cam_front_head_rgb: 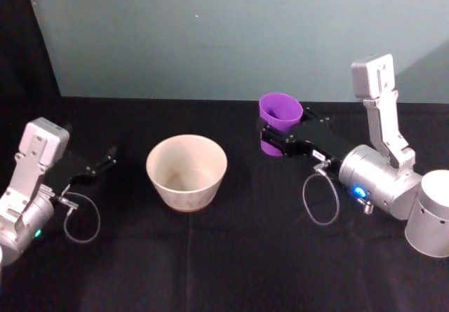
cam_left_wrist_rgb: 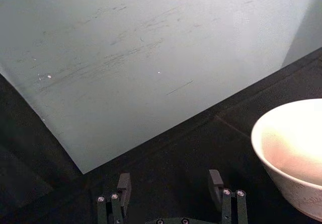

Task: Pick up the cup and pour the mung beans from the cup into the bowl.

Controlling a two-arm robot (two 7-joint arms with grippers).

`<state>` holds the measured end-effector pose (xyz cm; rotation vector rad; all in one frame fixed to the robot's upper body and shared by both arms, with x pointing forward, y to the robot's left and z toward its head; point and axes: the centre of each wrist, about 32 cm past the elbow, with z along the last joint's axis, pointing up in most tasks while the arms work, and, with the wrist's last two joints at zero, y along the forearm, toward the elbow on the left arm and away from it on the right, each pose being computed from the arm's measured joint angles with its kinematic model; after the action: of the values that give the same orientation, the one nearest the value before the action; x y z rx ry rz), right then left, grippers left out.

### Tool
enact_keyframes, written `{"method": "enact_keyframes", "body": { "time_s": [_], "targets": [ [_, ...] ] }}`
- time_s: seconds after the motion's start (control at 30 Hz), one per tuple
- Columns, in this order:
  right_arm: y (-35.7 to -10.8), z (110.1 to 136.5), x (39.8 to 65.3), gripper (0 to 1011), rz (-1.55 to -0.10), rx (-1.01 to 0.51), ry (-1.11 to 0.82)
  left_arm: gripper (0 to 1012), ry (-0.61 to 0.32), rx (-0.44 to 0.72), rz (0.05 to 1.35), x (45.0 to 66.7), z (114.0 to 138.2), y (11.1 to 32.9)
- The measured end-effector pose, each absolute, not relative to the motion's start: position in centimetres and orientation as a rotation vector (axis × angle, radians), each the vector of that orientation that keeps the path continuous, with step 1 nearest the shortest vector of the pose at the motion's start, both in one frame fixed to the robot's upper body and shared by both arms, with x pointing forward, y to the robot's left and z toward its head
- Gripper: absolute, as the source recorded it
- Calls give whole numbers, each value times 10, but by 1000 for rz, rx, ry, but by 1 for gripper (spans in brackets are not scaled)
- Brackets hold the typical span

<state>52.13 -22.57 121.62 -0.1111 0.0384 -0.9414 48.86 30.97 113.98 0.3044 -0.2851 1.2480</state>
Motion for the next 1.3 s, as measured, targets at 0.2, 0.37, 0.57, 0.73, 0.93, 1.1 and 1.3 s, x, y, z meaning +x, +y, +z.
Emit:
{"method": "enact_keyframes", "body": {
  "time_s": [0.2, 0.37, 0.57, 0.73, 0.93, 1.1, 1.3],
  "targets": [
    [-222, 1219, 522, 735, -927, -113, 9, 1011, -285, 304, 1248, 489, 1140, 310],
    [-213, 1233, 526, 735, -903, -173, -67, 1011, -285, 305, 1248, 489, 1140, 310],
    [-202, 1250, 530, 735, -891, -262, -152, 1011, -285, 304, 1248, 489, 1140, 310],
    [-191, 1263, 533, 734, -878, -327, -217, 1011, -285, 304, 1248, 489, 1140, 310],
    [-177, 1276, 536, 734, -856, -409, -291, 1011, -285, 304, 1248, 489, 1140, 310],
    [-168, 1282, 536, 735, -847, -463, -345, 1011, -285, 304, 1248, 489, 1140, 310],
    [-153, 1285, 533, 735, -846, -547, -438, 1012, -285, 304, 1248, 489, 1140, 310]
  ]
}}
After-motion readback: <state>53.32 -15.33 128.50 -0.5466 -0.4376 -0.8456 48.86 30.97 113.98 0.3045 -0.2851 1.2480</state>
